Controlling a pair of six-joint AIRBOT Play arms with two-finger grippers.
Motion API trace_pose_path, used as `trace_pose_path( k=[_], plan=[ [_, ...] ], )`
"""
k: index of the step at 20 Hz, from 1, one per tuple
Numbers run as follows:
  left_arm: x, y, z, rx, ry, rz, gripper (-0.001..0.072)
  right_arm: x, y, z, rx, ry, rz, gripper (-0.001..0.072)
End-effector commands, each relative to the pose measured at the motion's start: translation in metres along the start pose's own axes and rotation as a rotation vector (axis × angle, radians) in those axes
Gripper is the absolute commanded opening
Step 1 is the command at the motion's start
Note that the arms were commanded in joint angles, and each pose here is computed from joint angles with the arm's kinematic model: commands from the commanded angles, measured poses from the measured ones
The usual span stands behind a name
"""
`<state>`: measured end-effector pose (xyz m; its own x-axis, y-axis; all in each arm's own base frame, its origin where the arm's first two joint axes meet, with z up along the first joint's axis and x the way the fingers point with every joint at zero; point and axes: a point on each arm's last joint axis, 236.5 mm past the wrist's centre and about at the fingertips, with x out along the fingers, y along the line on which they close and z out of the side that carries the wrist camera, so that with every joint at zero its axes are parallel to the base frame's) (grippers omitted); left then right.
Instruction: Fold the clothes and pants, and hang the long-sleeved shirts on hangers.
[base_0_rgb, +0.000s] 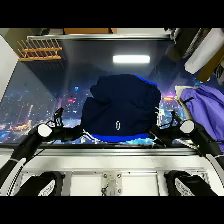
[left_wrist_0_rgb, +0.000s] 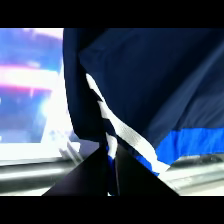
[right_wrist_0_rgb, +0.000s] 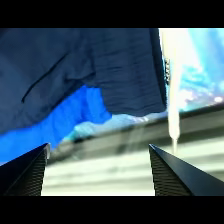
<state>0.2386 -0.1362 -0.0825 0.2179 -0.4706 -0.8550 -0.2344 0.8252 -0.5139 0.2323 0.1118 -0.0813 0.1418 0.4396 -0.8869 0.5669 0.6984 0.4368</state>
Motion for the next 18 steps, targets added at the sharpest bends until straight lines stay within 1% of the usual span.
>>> trace_pose_path(
  k=[1, 10, 13, 16, 18],
  plan=[
    [-0.006, -0.002, -0.01, 0.028, -0.012, -0.012, 0.0008, 0.018, -0.003, 0.007, 0.117, -0.042, 0.056, 0.0641],
    [-0.011, -0.006, -0.008, 0.04, -0.03, -0.023, 0.0007, 0.026, -0.003, 0.042, 0.144, -0.162, 0.07, 0.0641],
    [-0.011, -0.006, -0.008, 0.04, -0.03, -0.023, 0.0007, 0.026, -0.011, 0.046, 0.105, -0.184, 0.033, 0.0641],
    [-0.011, -0.006, -0.008, 0.04, -0.03, -0.023, 0.0007, 0.024, -0.022, 0.053, 0.118, -0.216, -0.011, 0.064],
    [-0.011, -0.006, -0.008, 0.04, -0.03, -0.023, 0.0007, 0.022, -0.021, 0.06, 0.127, -0.246, -0.003, 0.064]
  ],
)
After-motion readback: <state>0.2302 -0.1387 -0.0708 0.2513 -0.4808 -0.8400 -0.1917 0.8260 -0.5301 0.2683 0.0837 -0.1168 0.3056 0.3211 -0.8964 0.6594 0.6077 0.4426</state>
